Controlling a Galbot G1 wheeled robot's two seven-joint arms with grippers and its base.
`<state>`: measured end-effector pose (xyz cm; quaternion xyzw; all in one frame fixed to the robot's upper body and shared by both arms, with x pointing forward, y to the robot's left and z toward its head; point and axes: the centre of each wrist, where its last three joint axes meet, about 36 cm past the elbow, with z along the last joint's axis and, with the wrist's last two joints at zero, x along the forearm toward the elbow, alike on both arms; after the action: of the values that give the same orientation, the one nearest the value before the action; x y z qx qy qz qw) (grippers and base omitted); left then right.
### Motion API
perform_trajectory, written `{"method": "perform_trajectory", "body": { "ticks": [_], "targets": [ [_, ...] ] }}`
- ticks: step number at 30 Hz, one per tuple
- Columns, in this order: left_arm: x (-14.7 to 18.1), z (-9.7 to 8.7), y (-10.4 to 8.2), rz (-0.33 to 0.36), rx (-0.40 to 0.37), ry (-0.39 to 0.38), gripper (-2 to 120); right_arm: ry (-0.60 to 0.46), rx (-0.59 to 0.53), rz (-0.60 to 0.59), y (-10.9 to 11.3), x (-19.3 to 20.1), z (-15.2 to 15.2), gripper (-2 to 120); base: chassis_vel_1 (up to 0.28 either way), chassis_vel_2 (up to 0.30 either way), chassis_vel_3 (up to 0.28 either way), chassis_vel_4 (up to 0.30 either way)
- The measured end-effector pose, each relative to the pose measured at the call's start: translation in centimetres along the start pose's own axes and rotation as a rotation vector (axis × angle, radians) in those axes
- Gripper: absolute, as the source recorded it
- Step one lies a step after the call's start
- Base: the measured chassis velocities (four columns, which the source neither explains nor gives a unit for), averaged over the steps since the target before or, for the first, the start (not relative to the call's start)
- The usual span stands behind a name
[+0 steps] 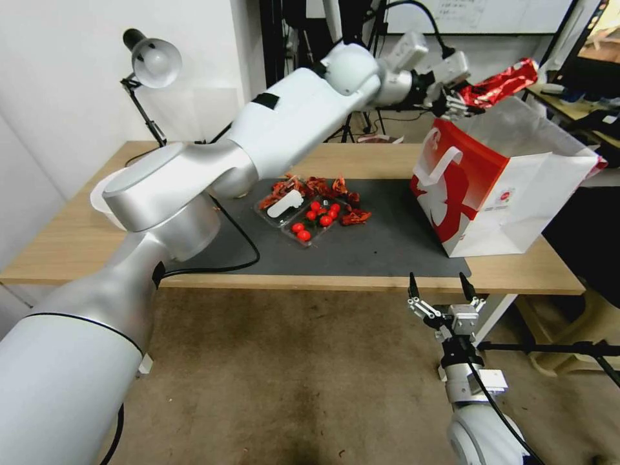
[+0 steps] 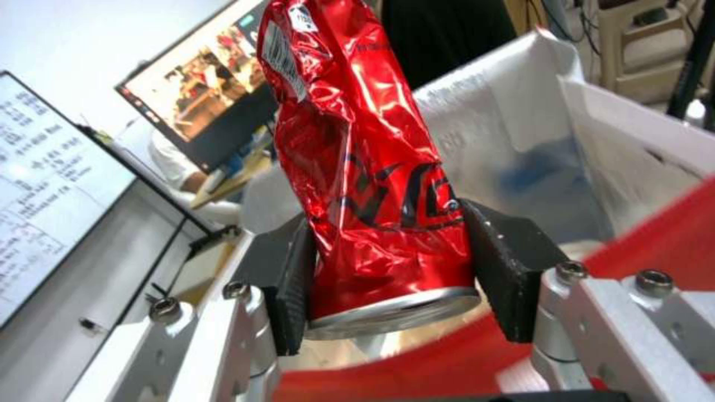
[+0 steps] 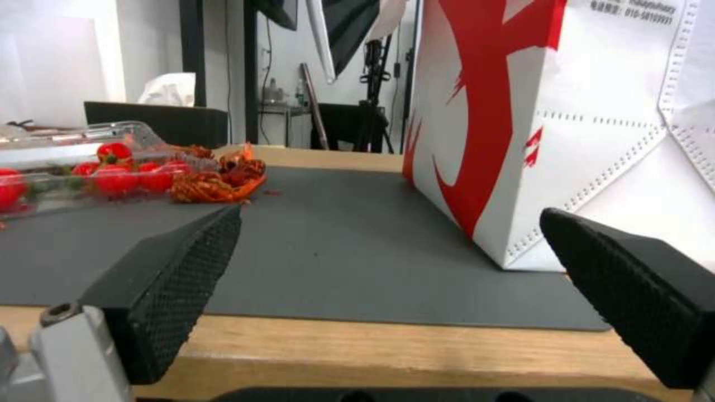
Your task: Pick up the trash from the table and place it into the takeout bag.
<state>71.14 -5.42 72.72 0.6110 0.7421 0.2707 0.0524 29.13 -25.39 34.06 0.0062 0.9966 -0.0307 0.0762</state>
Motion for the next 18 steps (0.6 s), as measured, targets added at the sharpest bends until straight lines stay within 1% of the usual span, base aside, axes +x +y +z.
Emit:
{"method": "perform_trajectory", "body": {
  "ticks": [2,5,6,8,11,16,18],
  "targets": [
    [-0.2,0.2,-0.4,0.010,0.001,0.003,47,0.001,0.000,0.001,0.0,0.0,0.1,100,0.000,0.000,0.000,0.000],
    [-0.9,0.7,-1.4,0.036,0.005,0.002,47,0.001,-0.004,0.002,0.1,0.0,0.2,100,0.000,0.000,0.000,0.000],
    [-0.9,0.7,-1.4,0.036,0.005,0.002,47,0.001,-0.004,0.002,0.1,0.0,0.2,100,0.000,0.000,0.000,0.000],
    [-1.2,1.1,-2.0,0.042,0.010,0.001,47,0.001,-0.006,0.002,0.2,0.0,0.2,100,0.000,0.000,0.000,0.000],
    [-1.4,1.4,-2.3,0.038,0.010,-0.006,47,0.003,-0.008,0.004,0.3,0.2,0.3,100,0.000,0.000,0.000,0.000],
    [-1.7,1.2,-2.8,0.017,0.004,-0.024,48,0.004,-0.010,0.005,0.3,0.3,0.2,100,0.000,0.000,0.000,0.000],
    [-1.8,1.1,-3.0,0.005,0.008,-0.033,56,0.001,-0.009,0.005,0.3,0.3,0.1,100,0.000,0.000,0.000,0.000]
  ]
}}
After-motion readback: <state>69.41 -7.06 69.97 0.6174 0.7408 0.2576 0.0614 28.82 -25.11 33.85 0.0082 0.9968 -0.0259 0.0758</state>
